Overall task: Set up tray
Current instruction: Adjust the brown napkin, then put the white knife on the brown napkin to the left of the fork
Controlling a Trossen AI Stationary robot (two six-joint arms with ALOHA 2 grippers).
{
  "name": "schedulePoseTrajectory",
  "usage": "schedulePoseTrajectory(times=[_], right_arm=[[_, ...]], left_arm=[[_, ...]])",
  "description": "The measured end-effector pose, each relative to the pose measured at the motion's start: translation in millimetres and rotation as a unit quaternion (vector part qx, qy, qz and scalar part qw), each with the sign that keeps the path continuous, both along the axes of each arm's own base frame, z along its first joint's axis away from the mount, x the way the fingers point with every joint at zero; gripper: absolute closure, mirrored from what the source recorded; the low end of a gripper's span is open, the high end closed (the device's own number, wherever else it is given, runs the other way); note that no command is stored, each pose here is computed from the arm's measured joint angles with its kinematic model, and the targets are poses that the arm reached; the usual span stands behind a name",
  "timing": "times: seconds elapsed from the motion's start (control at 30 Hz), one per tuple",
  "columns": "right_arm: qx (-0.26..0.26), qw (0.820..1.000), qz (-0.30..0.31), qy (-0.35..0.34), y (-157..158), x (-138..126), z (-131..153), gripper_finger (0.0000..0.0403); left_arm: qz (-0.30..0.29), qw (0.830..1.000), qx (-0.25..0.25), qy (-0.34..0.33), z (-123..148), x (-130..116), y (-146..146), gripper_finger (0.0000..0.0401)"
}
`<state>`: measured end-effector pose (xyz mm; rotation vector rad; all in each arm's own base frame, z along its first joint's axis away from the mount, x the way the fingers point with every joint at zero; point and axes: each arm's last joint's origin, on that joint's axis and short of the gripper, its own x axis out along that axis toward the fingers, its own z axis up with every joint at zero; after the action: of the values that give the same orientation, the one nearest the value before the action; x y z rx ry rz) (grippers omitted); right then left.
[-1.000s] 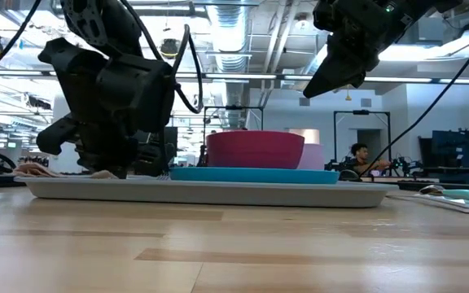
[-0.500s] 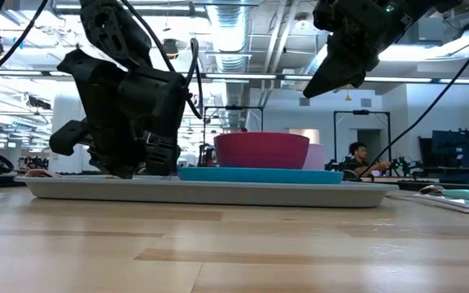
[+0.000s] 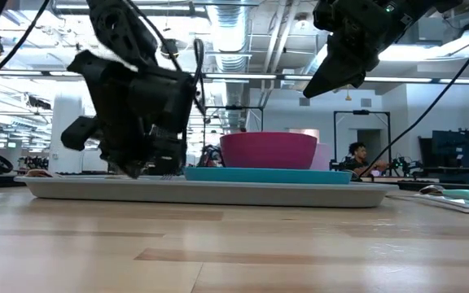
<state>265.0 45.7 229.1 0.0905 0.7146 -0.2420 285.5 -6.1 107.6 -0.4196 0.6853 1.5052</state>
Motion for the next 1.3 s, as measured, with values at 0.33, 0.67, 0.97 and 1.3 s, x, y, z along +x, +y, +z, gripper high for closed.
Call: schedulePoseTrajectory(times=[0.33, 0.67, 0.97, 1.3], right_arm=[[0.0, 1.0, 0.0, 0.0, -0.1, 0.0, 0.0, 0.0402], [0.0, 1.0, 0.0, 0.0, 0.0, 0.0, -0.1, 0.0402], [0.003, 1.0, 0.0, -0.012, 0.3, 1.6, 1.8, 0.0402], [0.071, 0.994, -0.075, 0.034, 3.5, -5.1, 9.1, 0.0402]], left_arm=[[-0.054, 0.997, -0.012, 0.045, 34.6, 14.7, -33.3, 0.0401], [-0.123, 0.991, -0.02, 0.049, 71.9, 16.2, -92.1, 0.0401], [-0.214, 0.977, 0.014, -0.002, 95.3, 11.4, -143.8, 0.0401], [-0.283, 0.958, 0.043, 0.029, 106.1, 8.6, -159.9, 0.0401]])
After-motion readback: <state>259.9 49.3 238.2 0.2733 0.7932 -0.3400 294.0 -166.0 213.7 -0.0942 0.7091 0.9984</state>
